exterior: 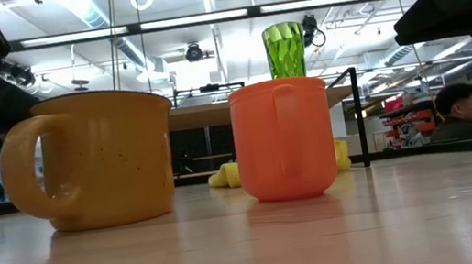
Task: Stack small to large cups/mugs on shelf
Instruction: Put the yellow mug on the shelf
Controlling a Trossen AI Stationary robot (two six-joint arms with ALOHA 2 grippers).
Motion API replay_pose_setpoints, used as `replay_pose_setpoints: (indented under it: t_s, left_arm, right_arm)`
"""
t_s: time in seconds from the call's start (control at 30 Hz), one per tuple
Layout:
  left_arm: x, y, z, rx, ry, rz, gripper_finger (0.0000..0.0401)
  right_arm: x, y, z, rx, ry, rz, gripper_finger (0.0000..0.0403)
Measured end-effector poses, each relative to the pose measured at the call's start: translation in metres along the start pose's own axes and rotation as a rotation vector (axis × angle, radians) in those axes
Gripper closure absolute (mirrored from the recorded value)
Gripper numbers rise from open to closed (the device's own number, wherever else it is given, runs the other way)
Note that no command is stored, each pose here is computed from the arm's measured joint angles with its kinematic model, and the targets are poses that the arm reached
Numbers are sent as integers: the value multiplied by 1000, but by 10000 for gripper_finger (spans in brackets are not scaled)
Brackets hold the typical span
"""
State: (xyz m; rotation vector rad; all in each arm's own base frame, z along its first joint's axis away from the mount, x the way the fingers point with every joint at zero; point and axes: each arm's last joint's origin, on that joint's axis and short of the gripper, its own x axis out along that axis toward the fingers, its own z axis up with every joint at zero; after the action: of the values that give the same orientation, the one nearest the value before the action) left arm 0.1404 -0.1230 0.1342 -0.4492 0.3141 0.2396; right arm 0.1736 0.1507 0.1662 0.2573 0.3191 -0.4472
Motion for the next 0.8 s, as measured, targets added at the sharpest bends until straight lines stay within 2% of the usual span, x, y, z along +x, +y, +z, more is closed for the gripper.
replay_pose_setpoints:
  t_s: [0.23,0.43,0.8]
  left_arm:
    - [7,2,5,4,16,-7,342]
    - [9,-5,14,87,-48,-72,348]
    - [8,-13,24,23,-129,-120,343]
  right_arm:
    - [0,0,0,-5,-3,-2,298]
    - [0,0,0,-7,-3,-2,298]
    - [0,0,0,-15,-3,-2,298]
